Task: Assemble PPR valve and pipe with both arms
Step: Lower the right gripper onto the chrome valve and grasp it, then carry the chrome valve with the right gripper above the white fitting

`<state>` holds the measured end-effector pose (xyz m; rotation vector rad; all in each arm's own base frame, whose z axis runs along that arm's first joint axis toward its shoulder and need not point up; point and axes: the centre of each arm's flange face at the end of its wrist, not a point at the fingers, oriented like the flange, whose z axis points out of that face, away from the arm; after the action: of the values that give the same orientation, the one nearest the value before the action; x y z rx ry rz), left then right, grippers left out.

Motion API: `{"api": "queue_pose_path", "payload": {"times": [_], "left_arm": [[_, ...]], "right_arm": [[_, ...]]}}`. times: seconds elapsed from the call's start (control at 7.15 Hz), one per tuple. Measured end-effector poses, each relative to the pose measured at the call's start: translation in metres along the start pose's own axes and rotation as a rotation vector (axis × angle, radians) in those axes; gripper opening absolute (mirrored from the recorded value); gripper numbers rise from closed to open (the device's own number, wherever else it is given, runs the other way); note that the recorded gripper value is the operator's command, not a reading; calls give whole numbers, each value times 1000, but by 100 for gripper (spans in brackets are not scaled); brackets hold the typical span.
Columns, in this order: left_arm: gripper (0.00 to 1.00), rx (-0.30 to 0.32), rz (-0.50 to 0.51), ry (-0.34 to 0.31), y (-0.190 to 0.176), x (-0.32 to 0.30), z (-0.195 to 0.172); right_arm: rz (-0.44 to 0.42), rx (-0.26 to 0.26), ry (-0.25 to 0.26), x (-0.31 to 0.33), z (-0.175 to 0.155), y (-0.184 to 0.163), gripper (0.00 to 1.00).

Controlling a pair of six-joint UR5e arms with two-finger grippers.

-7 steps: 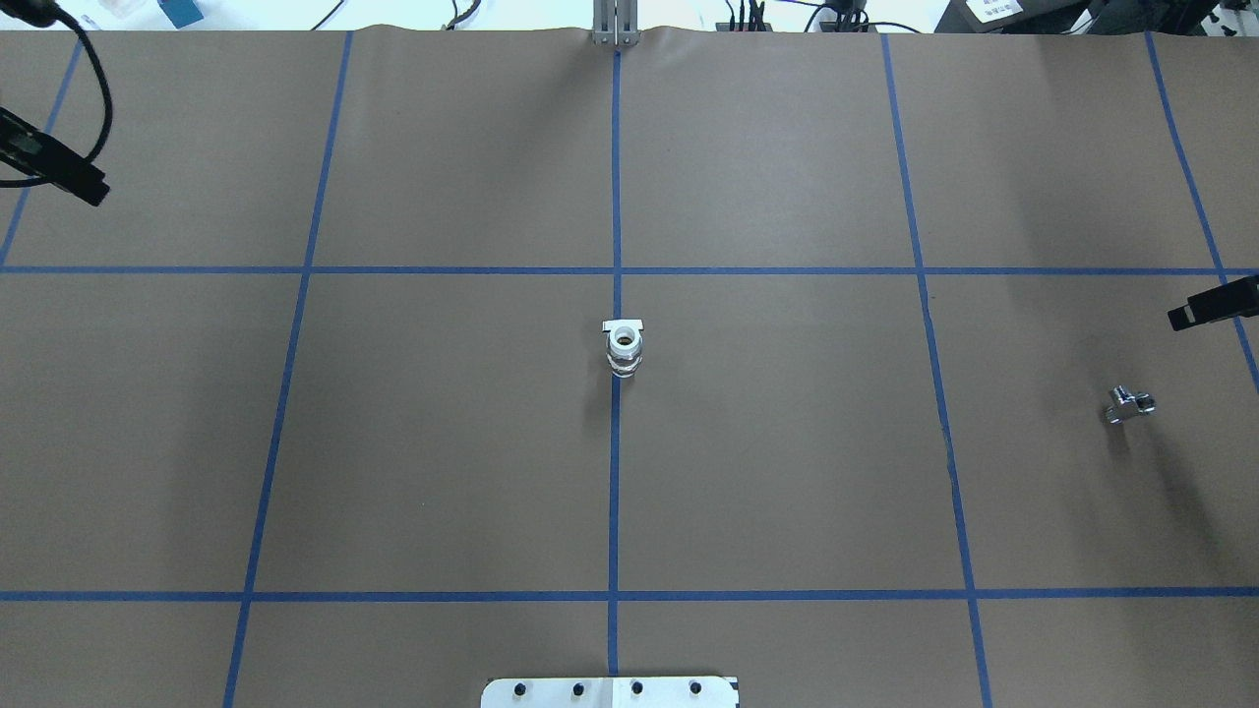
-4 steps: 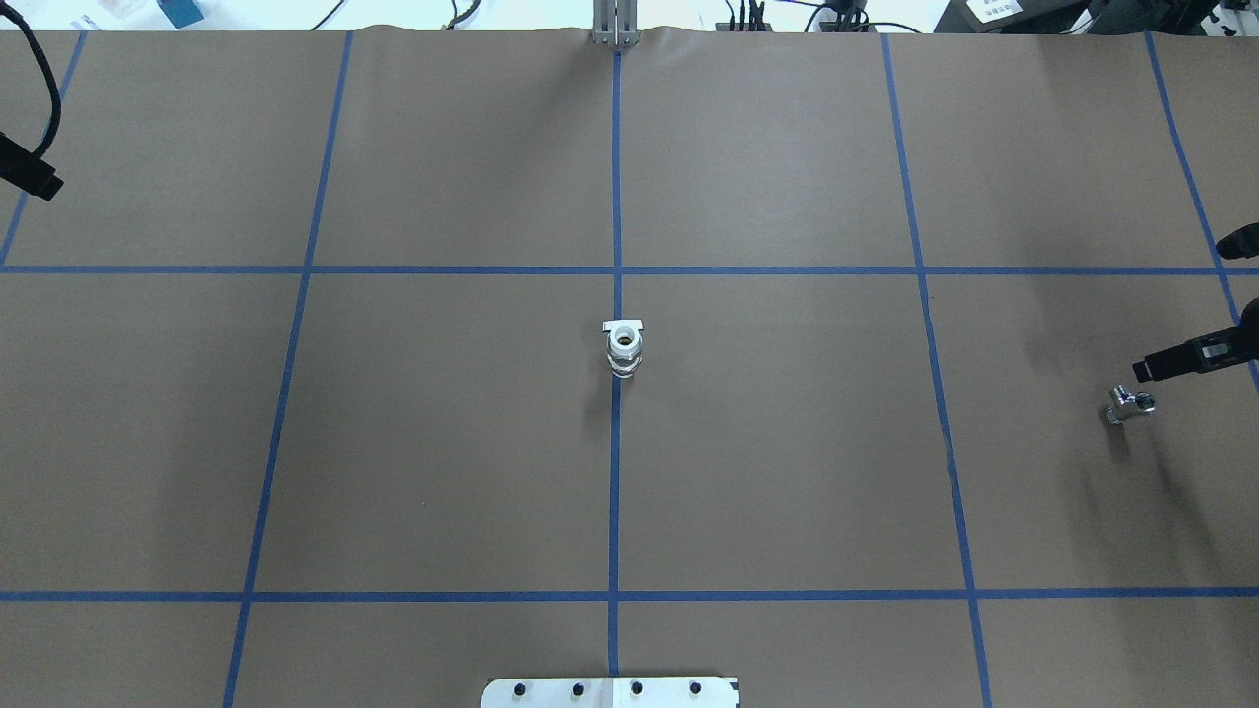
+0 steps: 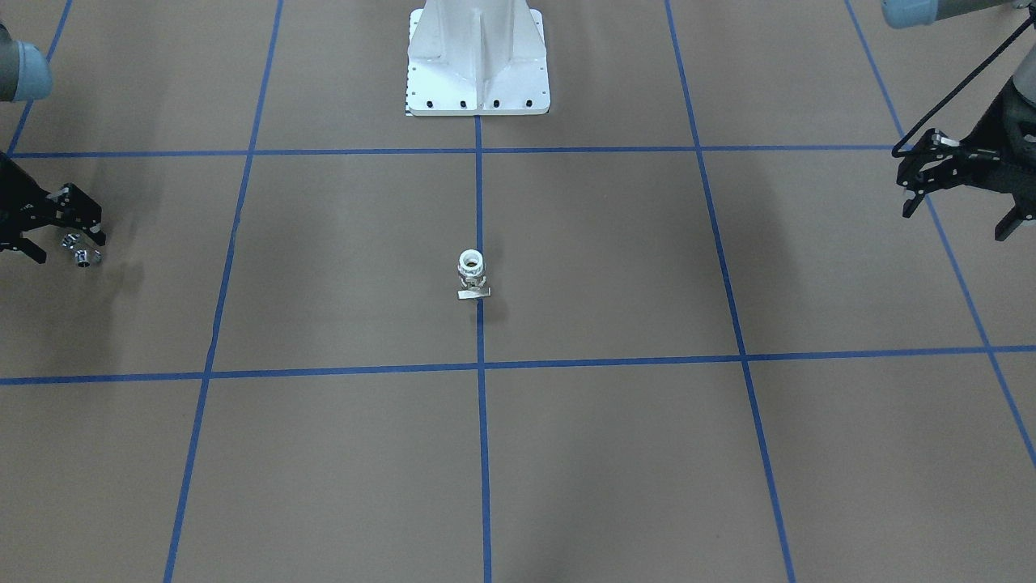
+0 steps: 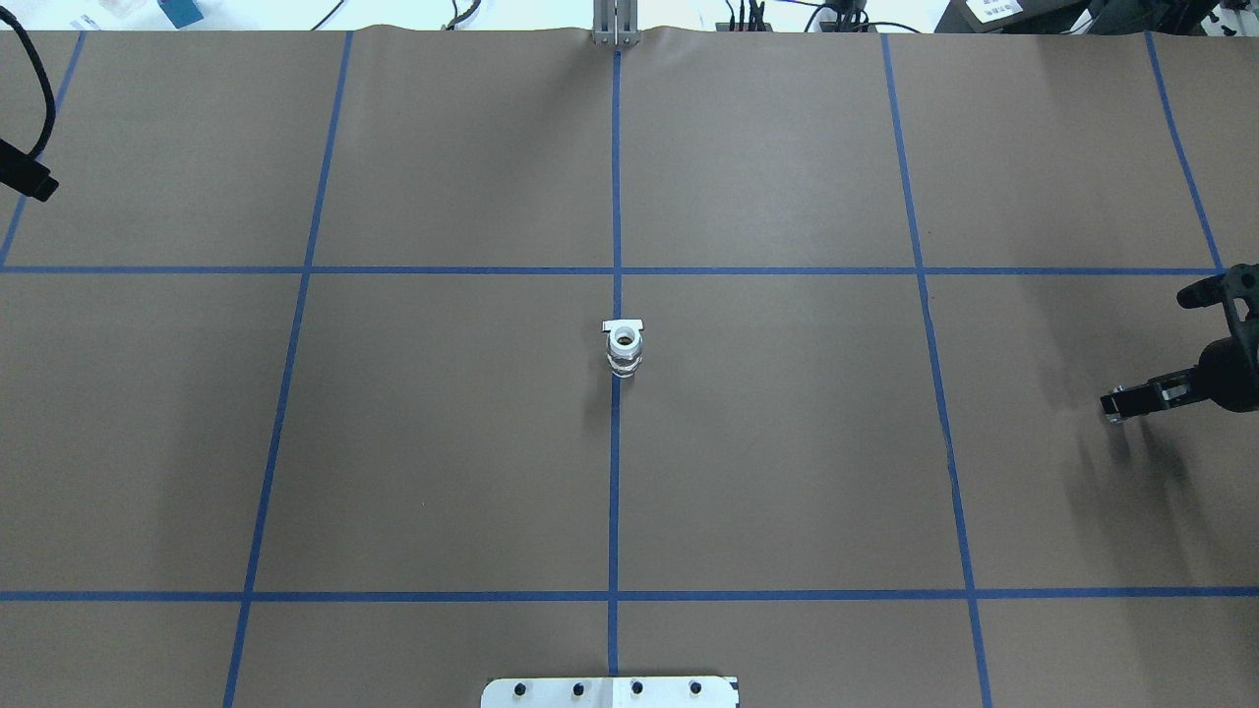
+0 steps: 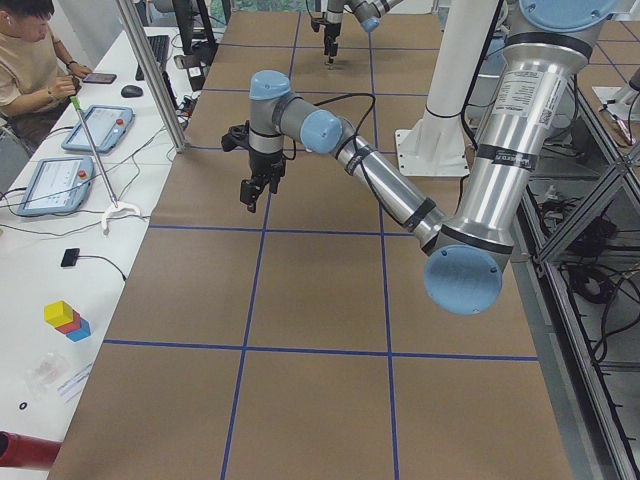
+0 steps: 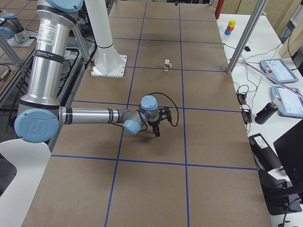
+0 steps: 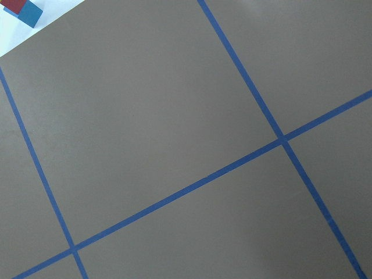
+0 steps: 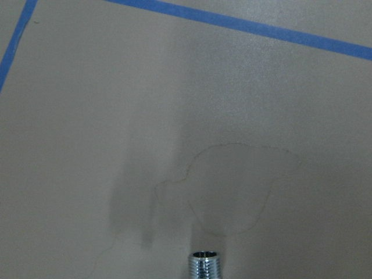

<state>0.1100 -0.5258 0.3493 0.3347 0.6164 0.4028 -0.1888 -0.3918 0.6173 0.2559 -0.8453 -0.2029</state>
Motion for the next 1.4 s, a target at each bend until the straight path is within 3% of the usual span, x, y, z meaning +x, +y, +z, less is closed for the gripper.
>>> {"api": "queue_pose_path", "payload": {"times": [0.14, 0.84, 1.12, 1.4], "left_arm": [[100, 0, -2, 0, 1, 0, 0], [100, -6, -10, 1, 3, -1, 2], [100, -46, -34, -5, 22, -14, 19], [100, -77, -90, -18, 48, -46, 31]], "right_arm": [[-2, 0, 3, -1, 2, 1, 0], [-6, 7, -7, -21, -19, -5, 0], [21, 1, 2, -72, -47, -52, 0], [110, 20, -11, -149, -75, -132, 0]]}}
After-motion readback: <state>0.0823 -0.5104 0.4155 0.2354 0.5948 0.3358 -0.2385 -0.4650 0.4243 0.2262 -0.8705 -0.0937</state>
